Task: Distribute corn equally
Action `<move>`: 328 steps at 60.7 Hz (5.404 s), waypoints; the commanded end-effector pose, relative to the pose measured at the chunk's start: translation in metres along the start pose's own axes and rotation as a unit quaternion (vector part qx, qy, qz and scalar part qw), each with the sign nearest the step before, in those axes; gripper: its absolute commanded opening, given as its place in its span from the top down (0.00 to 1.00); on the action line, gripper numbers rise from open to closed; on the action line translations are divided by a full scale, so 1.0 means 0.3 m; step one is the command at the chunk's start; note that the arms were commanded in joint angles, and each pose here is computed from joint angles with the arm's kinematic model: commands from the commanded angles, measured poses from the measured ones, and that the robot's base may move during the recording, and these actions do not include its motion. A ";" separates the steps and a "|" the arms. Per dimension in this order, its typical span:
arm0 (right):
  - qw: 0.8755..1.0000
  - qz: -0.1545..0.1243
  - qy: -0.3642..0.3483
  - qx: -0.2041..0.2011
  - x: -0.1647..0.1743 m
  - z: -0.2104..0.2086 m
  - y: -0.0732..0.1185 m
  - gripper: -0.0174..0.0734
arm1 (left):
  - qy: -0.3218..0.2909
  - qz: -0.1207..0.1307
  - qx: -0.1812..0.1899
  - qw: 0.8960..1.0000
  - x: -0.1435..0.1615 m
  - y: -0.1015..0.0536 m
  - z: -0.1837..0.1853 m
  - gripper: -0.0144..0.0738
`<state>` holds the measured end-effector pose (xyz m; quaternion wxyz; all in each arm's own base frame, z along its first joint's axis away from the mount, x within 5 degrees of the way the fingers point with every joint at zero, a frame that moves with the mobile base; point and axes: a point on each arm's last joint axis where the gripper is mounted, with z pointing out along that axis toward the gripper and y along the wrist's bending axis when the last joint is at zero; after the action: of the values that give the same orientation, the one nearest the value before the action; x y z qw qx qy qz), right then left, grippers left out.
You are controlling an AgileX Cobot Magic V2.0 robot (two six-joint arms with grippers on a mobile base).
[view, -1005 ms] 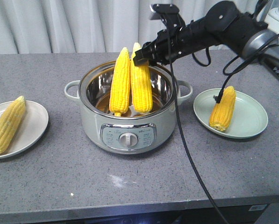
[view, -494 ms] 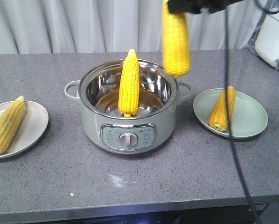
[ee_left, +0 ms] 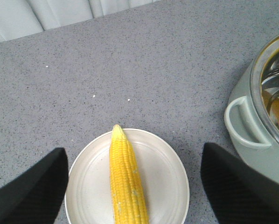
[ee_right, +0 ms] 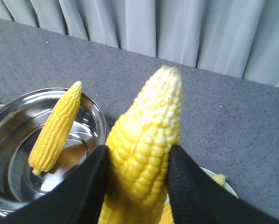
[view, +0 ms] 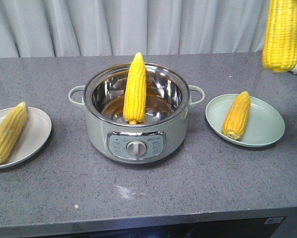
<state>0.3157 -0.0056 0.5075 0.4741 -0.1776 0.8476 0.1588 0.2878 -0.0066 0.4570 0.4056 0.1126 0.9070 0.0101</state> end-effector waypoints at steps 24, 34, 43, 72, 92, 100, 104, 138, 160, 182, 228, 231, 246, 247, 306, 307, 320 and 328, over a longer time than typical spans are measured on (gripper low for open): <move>1.000 0.008 -0.011 0.009 0.145 -0.035 0.050 0.68 | -0.054 -0.013 0.011 0.998 -0.028 -0.013 -0.073 0.19; 0.999 0.013 -0.022 0.039 0.220 -0.040 0.059 0.68 | -0.069 -0.009 0.057 0.996 -0.037 -0.042 -0.076 0.19; 0.999 0.019 -0.022 0.040 0.236 -0.034 0.059 0.68 | -0.077 0.011 0.117 0.990 -0.052 -0.111 -0.066 0.19; 0.999 0.023 -0.024 0.034 0.234 -0.034 0.063 0.68 | -0.038 0.037 0.236 0.970 -0.092 -0.479 0.200 0.19; 0.999 0.025 -0.021 0.030 0.237 -0.034 0.066 0.68 | -0.034 0.013 0.258 0.966 -0.083 -0.640 0.355 0.19; 0.999 0.029 -0.022 0.022 0.236 -0.034 0.071 0.68 | -0.027 0.001 0.252 0.967 -0.076 -0.651 0.412 0.19; 0.999 0.031 -0.024 0.017 0.234 -0.034 0.073 0.68 | -0.029 -0.001 0.250 0.968 -0.075 -0.656 0.434 0.19; 0.999 0.030 -0.023 0.014 0.235 -0.034 0.075 0.68 | -0.028 -0.020 0.218 0.975 -0.052 -0.675 0.580 0.19; 0.999 0.030 -0.021 0.013 0.236 -0.033 0.076 0.68 | -0.024 -0.021 0.213 0.977 -0.032 -0.691 0.652 0.22; 0.999 0.030 -0.020 0.012 0.237 -0.033 0.076 0.68 | -0.017 -0.019 0.213 0.977 -0.026 -0.692 0.656 0.63; 0.999 0.025 -0.019 0.011 0.237 -0.033 0.077 0.68 | -0.099 -0.015 0.082 0.992 -0.116 -0.318 0.067 0.68; 0.999 0.025 -0.019 0.011 0.237 -0.033 0.077 0.68 | -0.098 -0.018 0.065 0.993 -0.106 -0.279 0.021 0.67; 0.999 0.025 -0.019 0.011 0.238 -0.033 0.077 0.68 | -0.093 -0.032 -0.003 0.995 -0.035 -0.153 -0.165 0.67; 0.999 0.025 -0.018 0.011 0.238 -0.033 0.077 0.68 | -0.090 -0.034 -0.005 0.995 -0.029 -0.149 -0.168 0.67; 1.000 0.025 -0.012 0.006 0.241 -0.033 0.081 0.68 | -0.080 -0.030 -0.025 0.996 0.062 -0.130 -0.235 0.67; 1.000 0.025 -0.012 0.006 0.241 -0.033 0.081 0.68 | -0.080 -0.030 -0.025 0.996 0.062 -0.130 -0.235 0.67; 1.000 0.025 -0.012 0.006 0.241 -0.033 0.081 0.68 | -0.080 -0.030 -0.025 0.996 0.062 -0.130 -0.235 0.67; 1.000 0.025 -0.012 0.006 0.241 -0.033 0.080 0.68 | -0.080 -0.030 -0.025 0.996 0.062 -0.130 -0.235 0.67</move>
<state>0.2695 -0.0005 0.4330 0.4350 -0.1564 0.8706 0.1685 0.2228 -0.0378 0.4712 0.4350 0.0819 0.8966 0.0146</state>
